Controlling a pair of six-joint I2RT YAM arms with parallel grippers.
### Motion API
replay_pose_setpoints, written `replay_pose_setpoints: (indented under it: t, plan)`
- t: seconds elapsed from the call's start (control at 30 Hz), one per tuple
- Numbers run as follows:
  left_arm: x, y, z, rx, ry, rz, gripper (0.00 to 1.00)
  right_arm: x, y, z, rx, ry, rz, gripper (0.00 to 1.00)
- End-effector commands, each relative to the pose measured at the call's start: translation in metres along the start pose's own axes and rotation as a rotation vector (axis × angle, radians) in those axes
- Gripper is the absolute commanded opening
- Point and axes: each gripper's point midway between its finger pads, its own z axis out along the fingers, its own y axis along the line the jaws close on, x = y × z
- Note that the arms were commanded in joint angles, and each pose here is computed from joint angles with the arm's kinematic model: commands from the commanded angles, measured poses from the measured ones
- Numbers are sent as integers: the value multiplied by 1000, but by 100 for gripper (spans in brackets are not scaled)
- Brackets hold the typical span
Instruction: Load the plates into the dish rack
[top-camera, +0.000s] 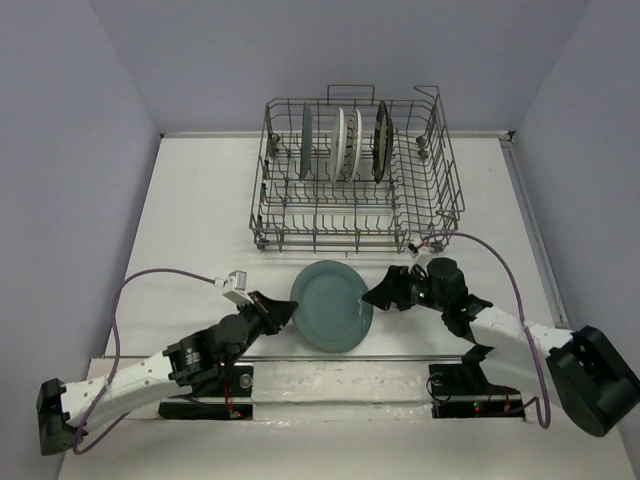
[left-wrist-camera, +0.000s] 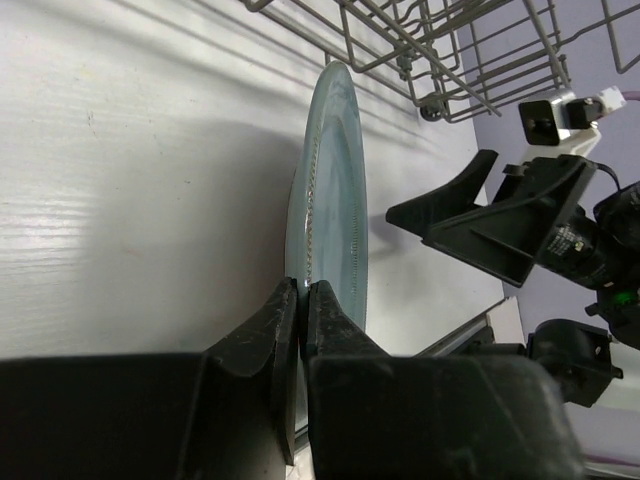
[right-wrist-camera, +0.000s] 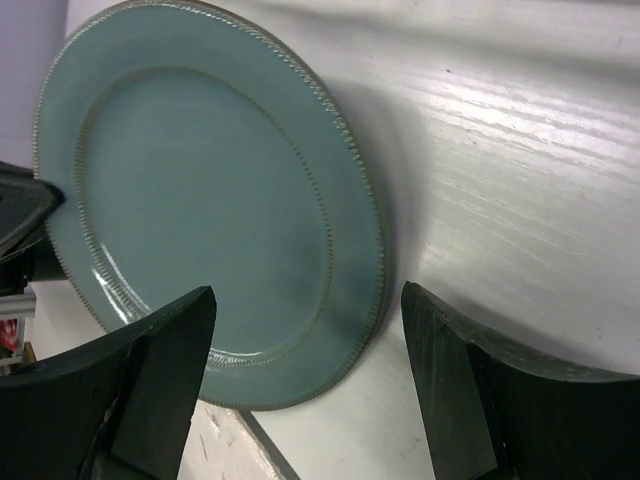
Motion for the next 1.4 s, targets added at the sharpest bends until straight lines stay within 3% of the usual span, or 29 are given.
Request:
replay_pose_setpoints:
  t: [0.0, 0.33, 0.47, 0.7, 0.8, 0.87, 1.13, 1.37]
  plan:
    - [-23, -42, -1, 97, -55, -62, 6, -21, 7, 17, -70, -94, 2, 81]
    - [-27, -58, -8, 142, -24, -52, 6, -1, -18, 42, -71, -55, 96, 82]
    - [-25, -58, -10, 144, -11, -58, 6, 7, -12, 41, -132, -51, 134, 76]
    - [-19, -50, -4, 110, 5, -34, 6, 27, 15, 33, -271, -15, 127, 58]
    - [-17, -46, -1, 90, 7, -26, 6, 24, 47, 20, -448, -27, 93, 55]
    - [-16, -47, 0, 92, 11, -23, 6, 36, 57, 18, -497, 34, 85, 51]
    - [-8, -34, 8, 31, 32, 24, 6, 34, 102, 1, -655, 19, -45, 43]
    - [-3, -30, 9, 25, 46, 22, 6, 25, 134, -24, -750, -18, -142, 43]
